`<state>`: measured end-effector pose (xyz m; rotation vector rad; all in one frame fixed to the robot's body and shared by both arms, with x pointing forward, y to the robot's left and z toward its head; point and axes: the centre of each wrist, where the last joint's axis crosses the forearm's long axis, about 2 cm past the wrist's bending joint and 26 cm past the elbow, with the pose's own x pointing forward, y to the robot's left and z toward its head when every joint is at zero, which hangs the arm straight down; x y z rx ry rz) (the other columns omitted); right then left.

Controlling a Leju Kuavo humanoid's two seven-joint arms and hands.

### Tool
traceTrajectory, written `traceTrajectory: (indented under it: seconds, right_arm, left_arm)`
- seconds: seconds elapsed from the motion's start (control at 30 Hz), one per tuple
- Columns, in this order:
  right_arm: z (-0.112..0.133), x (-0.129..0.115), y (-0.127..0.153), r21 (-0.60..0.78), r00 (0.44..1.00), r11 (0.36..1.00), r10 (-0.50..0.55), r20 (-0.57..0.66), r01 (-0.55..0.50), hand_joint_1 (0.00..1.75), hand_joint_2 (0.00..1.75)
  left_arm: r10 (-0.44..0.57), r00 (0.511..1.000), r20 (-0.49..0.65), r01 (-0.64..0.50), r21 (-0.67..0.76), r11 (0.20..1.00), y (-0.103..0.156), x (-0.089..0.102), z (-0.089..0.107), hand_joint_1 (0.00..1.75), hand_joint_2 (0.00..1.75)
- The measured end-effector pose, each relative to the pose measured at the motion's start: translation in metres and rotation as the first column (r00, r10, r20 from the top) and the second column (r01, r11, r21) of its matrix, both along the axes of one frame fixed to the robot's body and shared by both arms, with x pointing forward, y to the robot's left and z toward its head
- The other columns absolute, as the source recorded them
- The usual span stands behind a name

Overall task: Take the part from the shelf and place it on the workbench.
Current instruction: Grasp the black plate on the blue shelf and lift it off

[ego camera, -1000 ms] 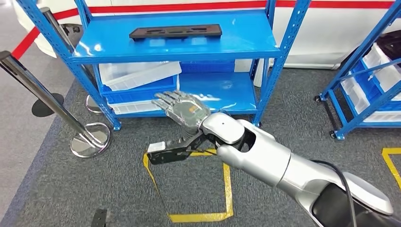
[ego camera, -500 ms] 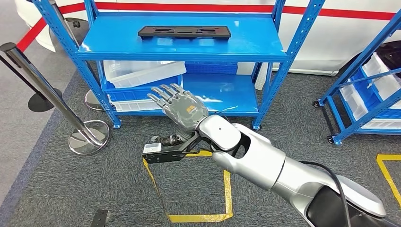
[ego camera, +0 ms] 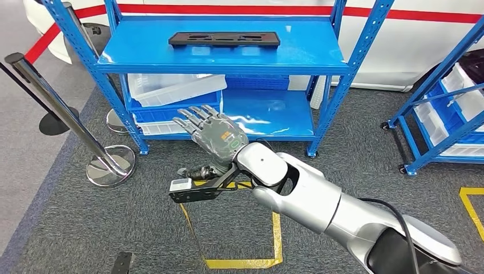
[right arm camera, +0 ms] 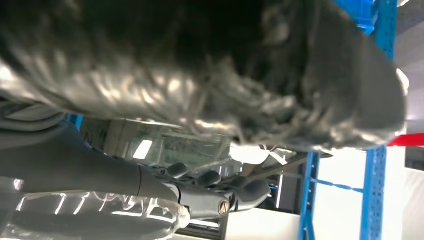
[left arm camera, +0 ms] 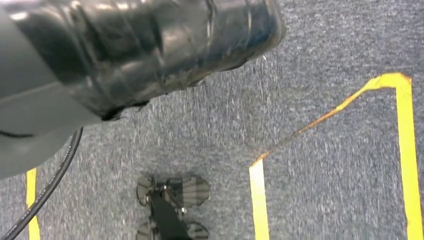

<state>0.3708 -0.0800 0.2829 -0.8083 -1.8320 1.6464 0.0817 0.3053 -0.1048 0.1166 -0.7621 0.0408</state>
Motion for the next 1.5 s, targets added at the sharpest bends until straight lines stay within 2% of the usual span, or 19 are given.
traceTrajectory:
  seconds: [0.7, 1.5]
  right_arm:
    - [0.0004, -0.0006, 0.0055, -0.001, 1.000, 1.000, 0.003, -0.009, -0.003, 0.00, 0.00]
    - [0.0021, 0.0083, 0.0080, -0.064, 0.998, 0.997, -0.051, -0.044, 0.048, 0.00, 0.00]
  left_arm:
    - [0.003, 1.000, -0.010, -0.003, 0.002, 1.000, 0.0015, -0.0013, -0.0002, 0.00, 0.00]
    - [-0.015, 1.000, -0.027, 0.014, -0.002, 1.000, 0.0024, -0.0023, -0.0004, 0.00, 0.00]
